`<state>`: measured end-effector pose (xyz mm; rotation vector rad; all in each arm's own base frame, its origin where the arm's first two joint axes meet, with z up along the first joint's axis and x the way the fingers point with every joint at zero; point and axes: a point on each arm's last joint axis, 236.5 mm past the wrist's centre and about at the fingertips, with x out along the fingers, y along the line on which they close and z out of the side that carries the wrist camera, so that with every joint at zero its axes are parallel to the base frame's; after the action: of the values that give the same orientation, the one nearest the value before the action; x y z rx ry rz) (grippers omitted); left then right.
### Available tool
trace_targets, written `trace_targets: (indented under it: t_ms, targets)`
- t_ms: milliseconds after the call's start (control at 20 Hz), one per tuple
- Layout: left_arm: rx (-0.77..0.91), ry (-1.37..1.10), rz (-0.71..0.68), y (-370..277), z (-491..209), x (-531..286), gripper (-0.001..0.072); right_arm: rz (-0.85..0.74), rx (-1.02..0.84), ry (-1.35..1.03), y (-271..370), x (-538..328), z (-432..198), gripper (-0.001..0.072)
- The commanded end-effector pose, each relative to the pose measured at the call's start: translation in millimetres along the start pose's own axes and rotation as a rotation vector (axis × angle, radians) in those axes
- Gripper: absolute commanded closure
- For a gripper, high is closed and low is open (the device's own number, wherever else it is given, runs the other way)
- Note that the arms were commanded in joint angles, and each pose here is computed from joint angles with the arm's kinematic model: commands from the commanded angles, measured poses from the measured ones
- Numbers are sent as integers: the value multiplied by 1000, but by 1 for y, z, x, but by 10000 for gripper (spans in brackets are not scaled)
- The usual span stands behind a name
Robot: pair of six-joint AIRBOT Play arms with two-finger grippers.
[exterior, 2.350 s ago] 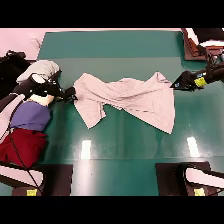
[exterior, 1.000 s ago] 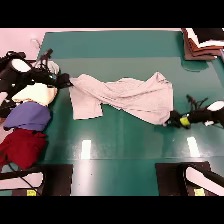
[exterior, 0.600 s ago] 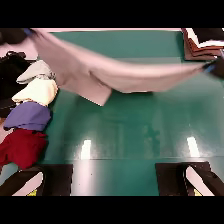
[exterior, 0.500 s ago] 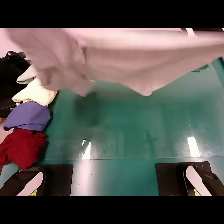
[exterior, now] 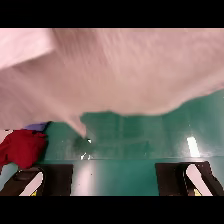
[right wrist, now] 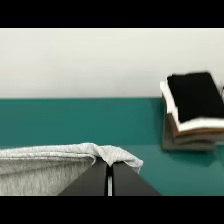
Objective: Fold the shirts.
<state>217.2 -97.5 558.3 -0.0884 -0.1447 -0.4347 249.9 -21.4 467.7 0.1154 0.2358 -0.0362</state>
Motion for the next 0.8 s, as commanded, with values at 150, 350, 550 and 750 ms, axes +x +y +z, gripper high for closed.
trace_targets:
  t_ms: [150,350,550,750]
  targets:
    - [-295,625,19,67,-229,101,685,67,184,551,-42,118,-146,701]
    - [-464,985,16,88,-391,125,685,-26,112,1007,-60,175,-280,700]
    - [-541,1184,8,91,-506,146,685,30,117,1235,-48,228,-362,700]
    - [-583,1103,113,132,-548,177,686,38,121,1223,-53,285,-377,700]
